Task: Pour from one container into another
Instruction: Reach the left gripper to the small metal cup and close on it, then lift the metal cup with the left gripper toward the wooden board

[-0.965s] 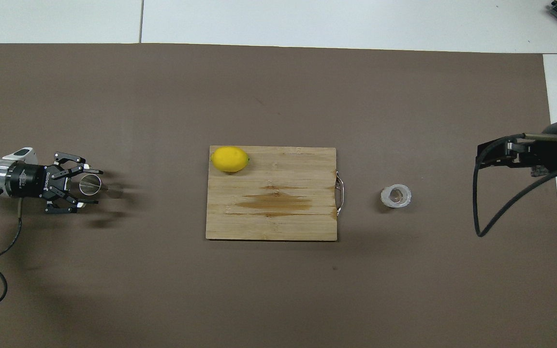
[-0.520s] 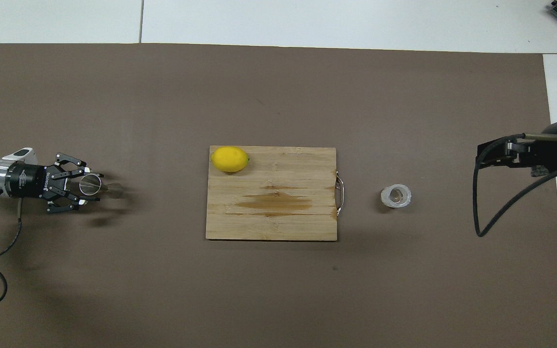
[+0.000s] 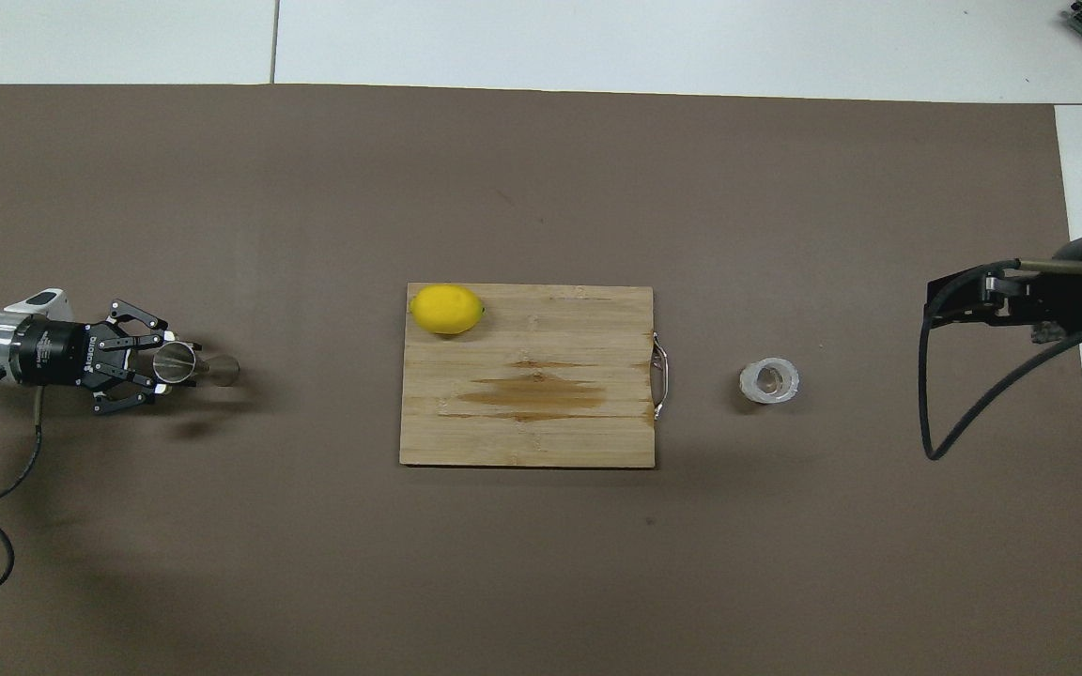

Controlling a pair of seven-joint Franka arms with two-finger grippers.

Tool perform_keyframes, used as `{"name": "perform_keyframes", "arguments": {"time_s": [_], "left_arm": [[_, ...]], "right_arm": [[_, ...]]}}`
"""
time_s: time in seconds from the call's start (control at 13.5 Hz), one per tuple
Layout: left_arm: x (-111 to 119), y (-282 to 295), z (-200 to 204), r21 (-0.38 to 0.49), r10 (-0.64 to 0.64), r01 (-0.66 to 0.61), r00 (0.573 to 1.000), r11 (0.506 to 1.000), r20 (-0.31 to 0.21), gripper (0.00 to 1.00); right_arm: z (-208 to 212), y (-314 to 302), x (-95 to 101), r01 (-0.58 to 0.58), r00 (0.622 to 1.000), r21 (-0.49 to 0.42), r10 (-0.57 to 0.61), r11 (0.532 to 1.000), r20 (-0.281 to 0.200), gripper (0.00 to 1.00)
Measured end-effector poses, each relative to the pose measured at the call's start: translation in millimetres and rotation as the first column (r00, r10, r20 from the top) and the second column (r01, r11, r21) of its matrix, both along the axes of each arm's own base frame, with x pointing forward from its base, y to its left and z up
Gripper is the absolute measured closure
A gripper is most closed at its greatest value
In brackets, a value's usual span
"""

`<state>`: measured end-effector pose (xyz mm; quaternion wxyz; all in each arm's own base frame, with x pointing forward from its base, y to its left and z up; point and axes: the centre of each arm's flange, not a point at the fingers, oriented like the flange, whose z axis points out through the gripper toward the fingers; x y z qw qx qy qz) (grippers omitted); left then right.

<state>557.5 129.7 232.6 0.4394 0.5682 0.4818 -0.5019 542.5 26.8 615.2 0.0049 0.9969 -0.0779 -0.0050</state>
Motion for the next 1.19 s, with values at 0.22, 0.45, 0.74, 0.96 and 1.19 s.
{"name": "perform_keyframes", "arguments": {"time_s": [0.22,0.45,0.74,0.96,1.19], "left_arm": [[2,0,0,-0.016,0.017,-0.017,1.0,1.0,0.003,0.59],[6,-2,4,-0.045,0.046,-0.045,0.999,0.998,0.011,0.59],[19,-23,18,-0.088,0.045,-0.044,0.999,0.995,0.009,0.59],[36,-48,45,-0.11,0.032,-0.032,0.999,0.993,0.005,0.59],[46,-68,68,-0.115,0.036,-0.037,0.999,0.993,-0.006,0.59]], "right_arm": [[0,0,0.0,0.0,1.0,0.0,0.0,1.0,0.0,0.0],[0,0,0.0,0.0,1.0,0.0,0.0,1.0,0.0,0.0],[0,0,0.0,0.0,1.0,0.0,0.0,1.0,0.0,0.0],[0,0,0.0,0.0,1.0,0.0,0.0,1.0,0.0,0.0],[0,0,0.0,0.0,1.0,0.0,0.0,1.0,0.0,0.0]]}}
